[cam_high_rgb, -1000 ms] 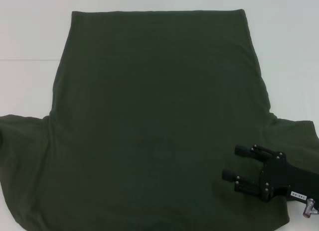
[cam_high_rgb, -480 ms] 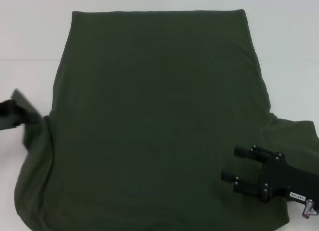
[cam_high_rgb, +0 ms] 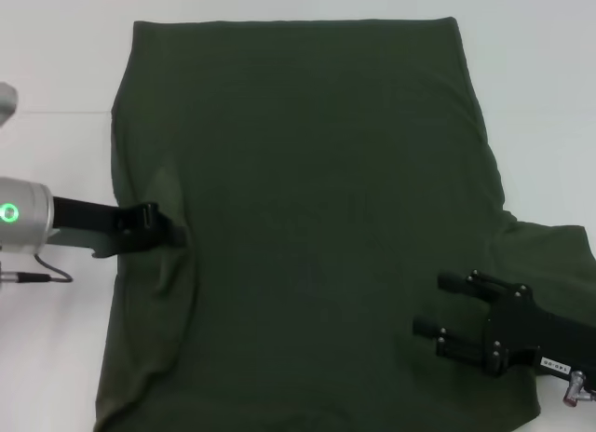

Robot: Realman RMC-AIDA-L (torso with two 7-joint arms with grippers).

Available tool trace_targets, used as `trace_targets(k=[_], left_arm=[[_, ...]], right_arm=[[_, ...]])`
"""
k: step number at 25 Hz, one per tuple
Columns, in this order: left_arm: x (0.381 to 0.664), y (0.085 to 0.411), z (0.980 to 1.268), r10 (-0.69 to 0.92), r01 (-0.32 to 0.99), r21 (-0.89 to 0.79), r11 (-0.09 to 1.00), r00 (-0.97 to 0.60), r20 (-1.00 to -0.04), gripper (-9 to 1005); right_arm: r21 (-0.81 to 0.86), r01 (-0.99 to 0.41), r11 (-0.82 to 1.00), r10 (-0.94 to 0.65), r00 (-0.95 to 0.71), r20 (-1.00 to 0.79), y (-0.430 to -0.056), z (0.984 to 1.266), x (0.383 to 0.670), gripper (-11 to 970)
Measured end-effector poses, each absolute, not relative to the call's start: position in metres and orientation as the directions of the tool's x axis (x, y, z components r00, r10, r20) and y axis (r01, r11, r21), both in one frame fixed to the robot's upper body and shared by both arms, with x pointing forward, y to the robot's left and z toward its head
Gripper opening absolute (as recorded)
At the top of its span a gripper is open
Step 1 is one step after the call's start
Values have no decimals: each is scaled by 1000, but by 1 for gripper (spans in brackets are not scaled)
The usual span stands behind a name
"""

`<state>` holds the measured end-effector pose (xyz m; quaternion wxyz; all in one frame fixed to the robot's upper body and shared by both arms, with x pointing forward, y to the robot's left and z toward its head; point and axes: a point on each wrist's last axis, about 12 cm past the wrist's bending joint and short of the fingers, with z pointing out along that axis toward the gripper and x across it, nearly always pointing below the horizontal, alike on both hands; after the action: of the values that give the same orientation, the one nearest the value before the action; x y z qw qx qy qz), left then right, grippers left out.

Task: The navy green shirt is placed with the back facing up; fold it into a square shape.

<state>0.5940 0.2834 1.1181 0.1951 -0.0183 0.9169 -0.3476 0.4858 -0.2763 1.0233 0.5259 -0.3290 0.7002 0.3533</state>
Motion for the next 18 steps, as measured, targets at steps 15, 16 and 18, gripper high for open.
trace_targets(k=[15, 16, 18], left_arm=[[576, 297, 1088, -337, 103, -816, 569, -876, -345, 346], [574, 300, 1088, -350, 105, -824, 557, -870, -347, 416], [570, 308, 1087, -359, 103, -822, 559, -864, -352, 464]], right_arm=[[145, -831, 538, -91, -228, -969, -277, 1023, 486, 774], [145, -831, 537, -91, -228, -969, -277, 1023, 486, 774], [145, -831, 537, -91, -228, -969, -277, 1023, 486, 774]])
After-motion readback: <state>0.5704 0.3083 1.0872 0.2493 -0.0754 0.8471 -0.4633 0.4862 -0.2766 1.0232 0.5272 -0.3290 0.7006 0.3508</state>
